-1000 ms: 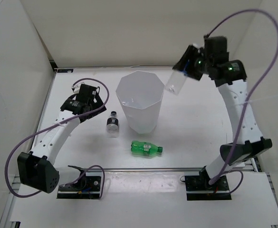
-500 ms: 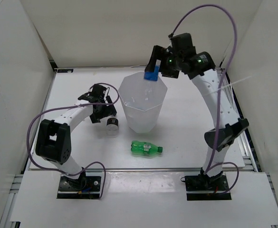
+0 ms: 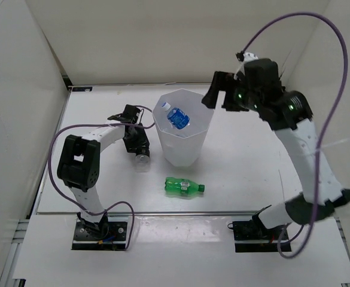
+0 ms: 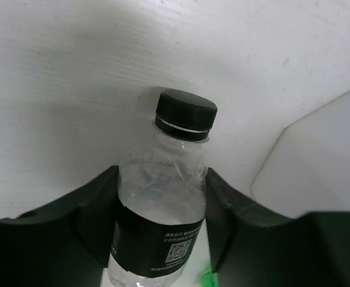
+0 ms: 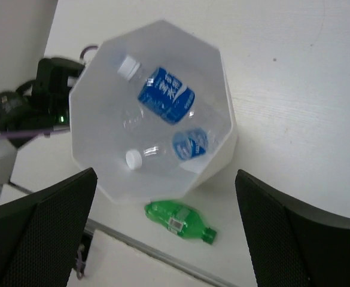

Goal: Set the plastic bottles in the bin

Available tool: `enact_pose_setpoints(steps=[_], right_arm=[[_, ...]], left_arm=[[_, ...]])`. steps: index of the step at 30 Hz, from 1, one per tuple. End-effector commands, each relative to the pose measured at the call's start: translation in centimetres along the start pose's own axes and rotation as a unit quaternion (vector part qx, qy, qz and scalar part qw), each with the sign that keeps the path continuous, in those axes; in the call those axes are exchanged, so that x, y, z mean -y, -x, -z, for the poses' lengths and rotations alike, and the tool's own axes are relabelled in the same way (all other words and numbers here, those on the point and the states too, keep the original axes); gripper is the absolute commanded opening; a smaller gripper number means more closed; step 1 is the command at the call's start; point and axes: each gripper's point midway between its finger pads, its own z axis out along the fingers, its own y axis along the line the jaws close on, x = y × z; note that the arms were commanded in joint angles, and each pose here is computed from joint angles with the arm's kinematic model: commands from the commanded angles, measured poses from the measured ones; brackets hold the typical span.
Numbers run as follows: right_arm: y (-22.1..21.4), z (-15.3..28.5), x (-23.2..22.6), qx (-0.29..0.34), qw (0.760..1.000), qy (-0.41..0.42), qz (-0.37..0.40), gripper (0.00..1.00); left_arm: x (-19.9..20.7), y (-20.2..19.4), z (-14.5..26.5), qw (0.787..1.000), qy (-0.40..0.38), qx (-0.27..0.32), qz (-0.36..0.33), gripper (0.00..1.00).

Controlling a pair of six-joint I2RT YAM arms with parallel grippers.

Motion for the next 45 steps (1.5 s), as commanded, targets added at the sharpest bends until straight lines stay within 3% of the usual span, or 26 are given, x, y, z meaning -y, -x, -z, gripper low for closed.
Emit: enact_pose_setpoints(steps=[1, 3, 6, 7, 10, 11, 15, 16, 17, 20, 26, 28, 29, 30, 33, 37, 40, 45], right_arm=[[-0.7, 2.7, 0.1, 0.050, 0.997, 0.015, 0.053, 1.00], [-2.0, 3.7, 1.7, 0.067, 0.996, 0.001, 0.059, 1.00], [-2.6, 4.6, 3.0, 0.092, 0.994, -0.017, 0.055, 1.00], [-3.9, 4.1, 3.9, 0.074, 0.995, -0.030, 0.057, 1.00], [-6.2, 4.1, 5.0, 0.049, 0.997, -0.041, 0.051, 1.00], [-8.3, 3.7, 5.8, 0.027, 0.997, -0.043, 0.053, 1.00], [-14.7, 1.8, 8.6, 0.001, 0.997, -0.050, 0.051, 1.00], [-15.5, 1.4, 9.1, 0.005, 0.998, -0.048, 0.050, 1.00], [-15.3, 1.6, 8.9, 0.031, 0.998, -0.036, 0.048, 1.00], [-18.0, 0.4, 9.5, 0.013, 0.998, -0.019, 0.061, 1.00], [-19.9, -0.3, 8.2, -0.012, 0.995, 0.015, 0.098, 1.00], [-20.8, -0.5, 7.5, -0.018, 0.992, 0.032, 0.119, 1.00], [-20.8, -0.4, 6.7, -0.008, 0.990, 0.050, 0.135, 1.00], [-21.5, -0.7, 6.7, -0.013, 0.988, 0.054, 0.143, 1.00], [-22.3, -0.2, 5.2, -0.015, 0.981, 0.091, 0.169, 1.00], [-23.9, 0.4, 2.6, -0.035, 0.959, 0.147, 0.241, 1.00], [-25.5, -0.3, 1.1, -0.040, 0.944, 0.154, 0.290, 1.00], [-29.8, -3.5, -0.4, -0.059, 0.903, 0.176, 0.387, 1.00]], left_arm=[[0.7, 1.1, 2.1, 0.999, -0.007, 0.028, -0.019, 0.55], [-0.7, 2.4, 4.0, 0.998, 0.016, 0.058, 0.012, 0.52], [-2.6, 5.8, 10.7, 0.985, 0.050, 0.151, 0.063, 0.45], [-2.4, 7.9, 14.8, 0.973, 0.046, 0.211, 0.077, 0.45], [-3.0, 9.9, 20.4, 0.957, 0.055, 0.262, 0.107, 0.43], [-1.6, 11.6, 24.4, 0.946, 0.022, 0.299, 0.119, 0.43], [4.0, 13.0, 31.9, 0.918, -0.134, 0.357, 0.109, 0.46], [7.1, 13.4, 34.0, 0.899, -0.196, 0.381, 0.091, 0.47], [9.0, 13.2, 34.7, 0.895, -0.229, 0.377, 0.068, 0.50], [14.8, 11.5, 34.7, 0.894, -0.275, 0.353, -0.019, 0.50], [23.4, 6.2, 31.3, 0.895, -0.287, 0.313, -0.139, 0.53], [24.3, 5.2, 30.4, 0.895, -0.277, 0.312, -0.157, 0.58], [24.6, 4.2, 29.6, 0.899, -0.269, 0.304, -0.165, 0.76], [24.0, 4.5, 28.8, 0.906, -0.243, 0.311, -0.152, 1.00], [22.6, 4.4, 29.7, 0.910, -0.221, 0.321, -0.142, 1.00], [19.4, 6.0, 37.8, 0.884, -0.232, 0.392, -0.102, 1.00], [14.7, 5.9, 40.1, 0.876, -0.201, 0.429, -0.082, 1.00], [6.6, 4.1, 38.0, 0.894, -0.118, 0.427, -0.067, 1.00]])
